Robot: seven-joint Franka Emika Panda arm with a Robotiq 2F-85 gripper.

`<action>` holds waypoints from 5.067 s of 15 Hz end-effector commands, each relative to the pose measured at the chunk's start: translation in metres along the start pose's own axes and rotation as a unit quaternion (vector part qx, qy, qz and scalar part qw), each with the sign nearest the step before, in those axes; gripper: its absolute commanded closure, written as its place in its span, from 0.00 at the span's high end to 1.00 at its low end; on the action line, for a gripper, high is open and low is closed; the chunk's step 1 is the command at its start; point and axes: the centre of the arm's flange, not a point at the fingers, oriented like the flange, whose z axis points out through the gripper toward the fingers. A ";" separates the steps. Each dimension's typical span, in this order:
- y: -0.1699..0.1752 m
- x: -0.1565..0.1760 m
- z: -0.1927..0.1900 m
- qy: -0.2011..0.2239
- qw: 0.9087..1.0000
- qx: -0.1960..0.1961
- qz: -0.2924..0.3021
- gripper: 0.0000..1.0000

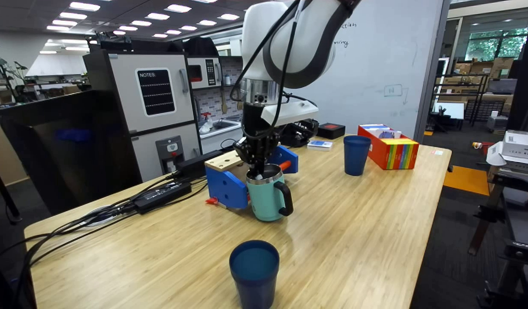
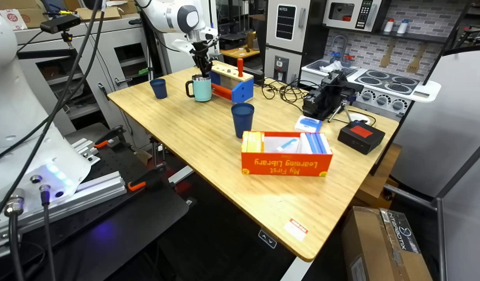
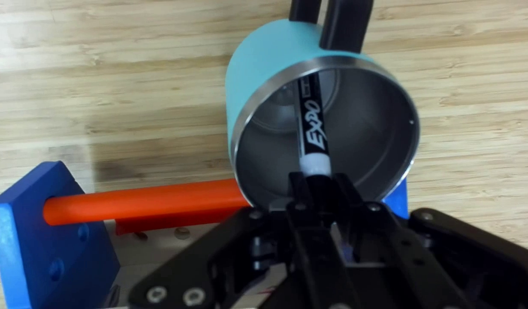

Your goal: Remove the marker from the cup and put it on the table

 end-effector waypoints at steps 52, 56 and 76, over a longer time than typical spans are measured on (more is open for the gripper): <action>0.015 -0.160 -0.146 0.116 0.980 -0.024 0.159 0.05; 0.061 -0.193 -0.087 0.043 0.978 -0.005 0.202 0.05; 0.076 -0.155 0.032 0.114 0.955 -0.020 0.274 0.58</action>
